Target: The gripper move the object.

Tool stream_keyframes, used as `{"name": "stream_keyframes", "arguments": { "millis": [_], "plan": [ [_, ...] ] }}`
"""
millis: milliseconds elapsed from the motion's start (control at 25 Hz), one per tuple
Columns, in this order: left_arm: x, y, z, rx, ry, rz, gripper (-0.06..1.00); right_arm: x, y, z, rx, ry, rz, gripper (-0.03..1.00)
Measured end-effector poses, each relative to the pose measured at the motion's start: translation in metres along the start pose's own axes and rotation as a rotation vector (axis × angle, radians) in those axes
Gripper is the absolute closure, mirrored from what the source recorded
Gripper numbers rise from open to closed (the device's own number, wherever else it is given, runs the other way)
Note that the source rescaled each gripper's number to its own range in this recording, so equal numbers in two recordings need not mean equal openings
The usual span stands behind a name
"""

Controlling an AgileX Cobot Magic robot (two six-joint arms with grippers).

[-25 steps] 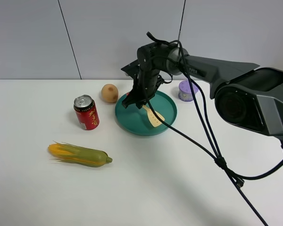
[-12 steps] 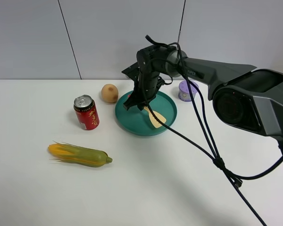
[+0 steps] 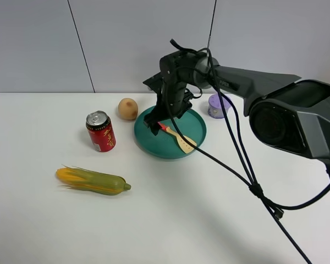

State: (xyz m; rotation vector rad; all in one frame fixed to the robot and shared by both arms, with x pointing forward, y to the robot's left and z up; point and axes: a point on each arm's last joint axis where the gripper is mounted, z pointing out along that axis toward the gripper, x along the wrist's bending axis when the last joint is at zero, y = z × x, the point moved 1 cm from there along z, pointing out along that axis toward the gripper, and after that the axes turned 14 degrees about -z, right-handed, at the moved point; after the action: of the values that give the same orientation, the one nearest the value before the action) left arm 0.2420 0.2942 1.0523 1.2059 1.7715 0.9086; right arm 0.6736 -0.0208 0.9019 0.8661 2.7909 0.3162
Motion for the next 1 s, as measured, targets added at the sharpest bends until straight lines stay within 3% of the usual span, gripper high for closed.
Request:
{"name": "stream_keyframes", "arguments": {
  "millis": [240,400,600,840,1000],
  "plan": [
    [0.000,0.000,0.000,0.000,0.000,0.000,-0.06,0.000,0.003,-0.026,-0.019,0.011,0.021,-0.03],
    [0.000,0.000,0.000,0.000,0.000,0.000,-0.06,0.006,0.000,-0.078,0.011,0.074,0.041,-0.03],
    [0.000,0.000,0.000,0.000,0.000,0.000,-0.06,0.007,0.002,-0.134,-0.074,0.067,0.053,-0.03],
    [0.000,0.000,0.000,0.000,0.000,0.000,-0.06,0.010,-0.004,-0.218,-0.230,0.030,0.076,-0.03],
    [0.000,0.000,0.000,0.000,0.000,0.000,-0.06,-0.006,-0.019,-0.258,-0.279,-0.071,0.108,-0.03]
  ]
}}
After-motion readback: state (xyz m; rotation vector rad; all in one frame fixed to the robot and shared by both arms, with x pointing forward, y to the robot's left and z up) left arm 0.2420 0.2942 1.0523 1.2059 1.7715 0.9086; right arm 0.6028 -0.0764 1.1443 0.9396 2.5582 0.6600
